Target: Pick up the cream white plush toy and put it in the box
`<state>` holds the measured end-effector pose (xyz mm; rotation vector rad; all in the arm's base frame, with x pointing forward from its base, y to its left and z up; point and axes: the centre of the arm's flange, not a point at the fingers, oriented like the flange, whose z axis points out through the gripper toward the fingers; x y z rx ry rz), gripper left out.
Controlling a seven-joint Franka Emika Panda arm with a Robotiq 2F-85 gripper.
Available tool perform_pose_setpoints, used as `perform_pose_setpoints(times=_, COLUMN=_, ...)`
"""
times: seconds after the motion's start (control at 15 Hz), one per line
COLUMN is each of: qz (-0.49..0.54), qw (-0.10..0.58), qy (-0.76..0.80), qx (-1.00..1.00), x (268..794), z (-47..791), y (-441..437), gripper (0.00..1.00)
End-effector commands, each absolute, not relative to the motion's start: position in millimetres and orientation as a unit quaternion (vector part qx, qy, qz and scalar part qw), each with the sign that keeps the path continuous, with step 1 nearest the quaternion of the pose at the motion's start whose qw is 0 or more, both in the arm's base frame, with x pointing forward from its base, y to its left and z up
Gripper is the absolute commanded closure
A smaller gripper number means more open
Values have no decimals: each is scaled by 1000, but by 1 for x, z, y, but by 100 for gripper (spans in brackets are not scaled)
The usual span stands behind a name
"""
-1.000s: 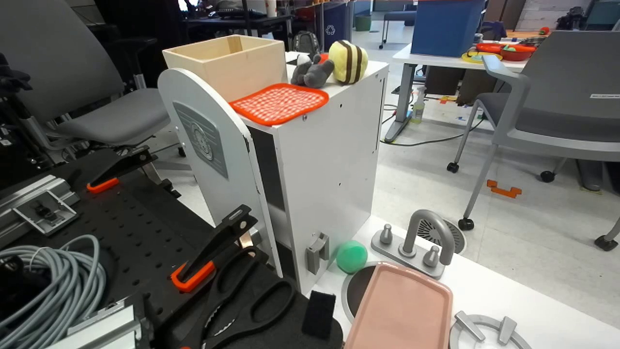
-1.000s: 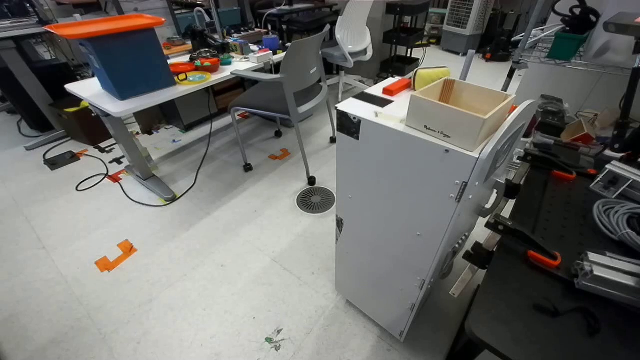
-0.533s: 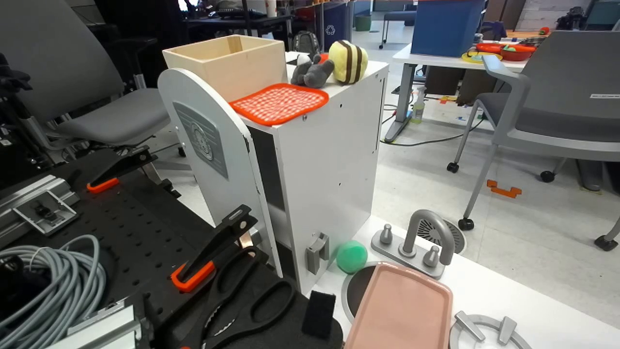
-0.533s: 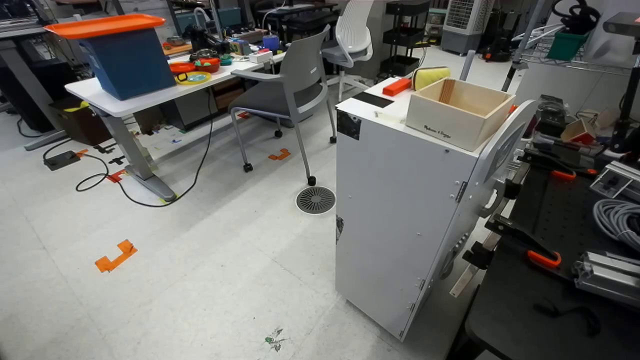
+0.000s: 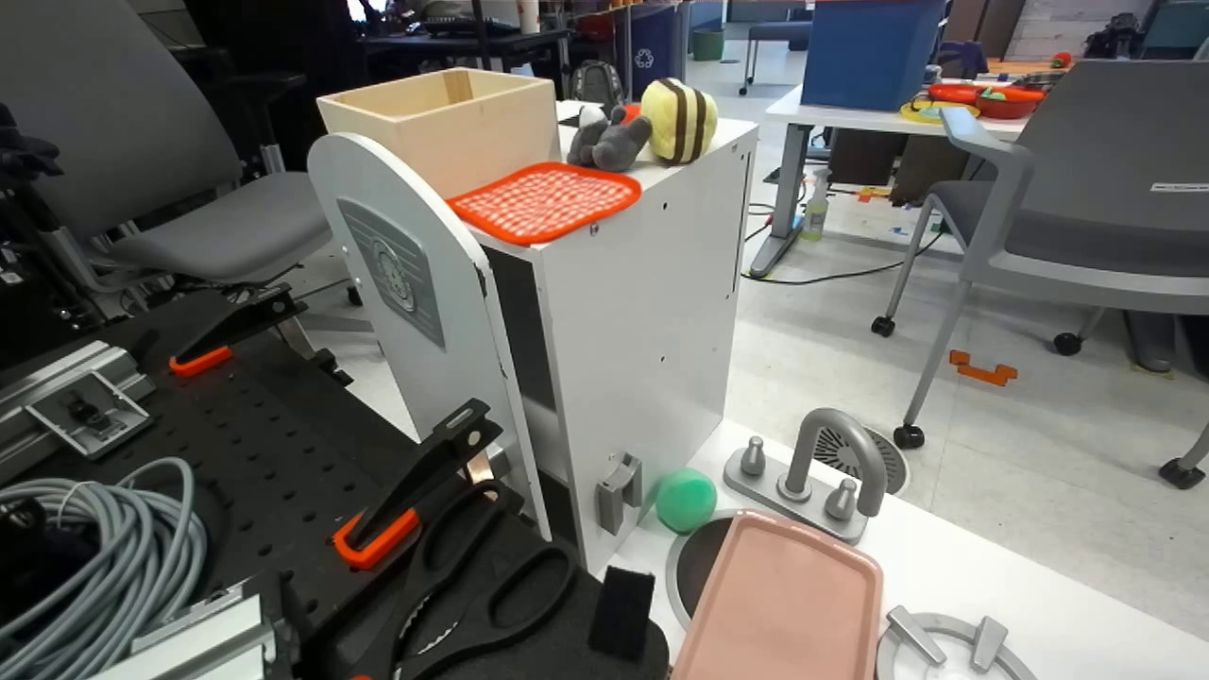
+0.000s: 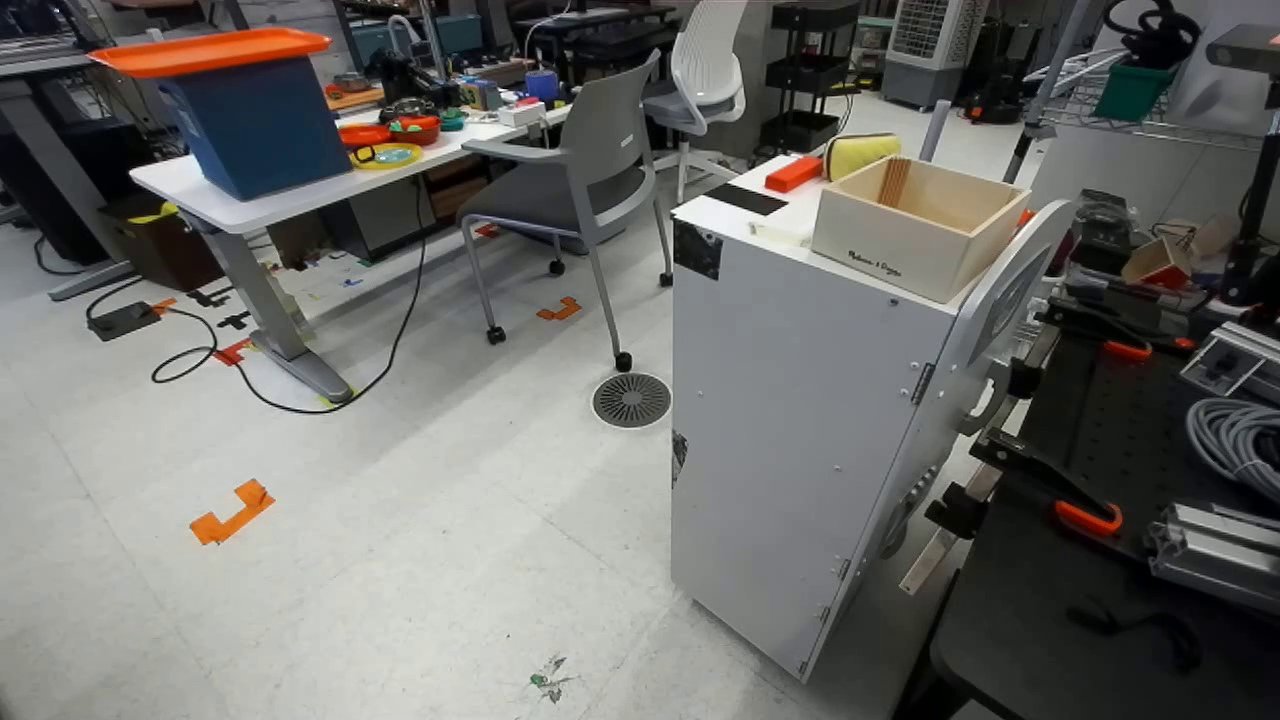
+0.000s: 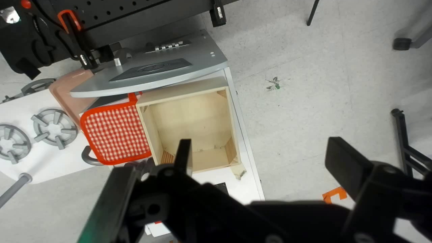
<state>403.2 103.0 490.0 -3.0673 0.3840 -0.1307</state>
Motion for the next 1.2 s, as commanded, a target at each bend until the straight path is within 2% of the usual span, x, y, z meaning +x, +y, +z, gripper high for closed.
perform_pose_setpoints(times=0.0, qz=-42, qw=24, qy=124, qx=-991, x=403, z=490, y=103, gripper=0)
perform_pose_setpoints(times=0.67, qz=-51, qw=22, qy=127, qx=-990, x=403, z=494, y=100, gripper=0)
perform_pose_setpoints(times=1.13, qz=-73, qw=24, qy=189, qx=-979, x=408, z=520, y=45, gripper=0)
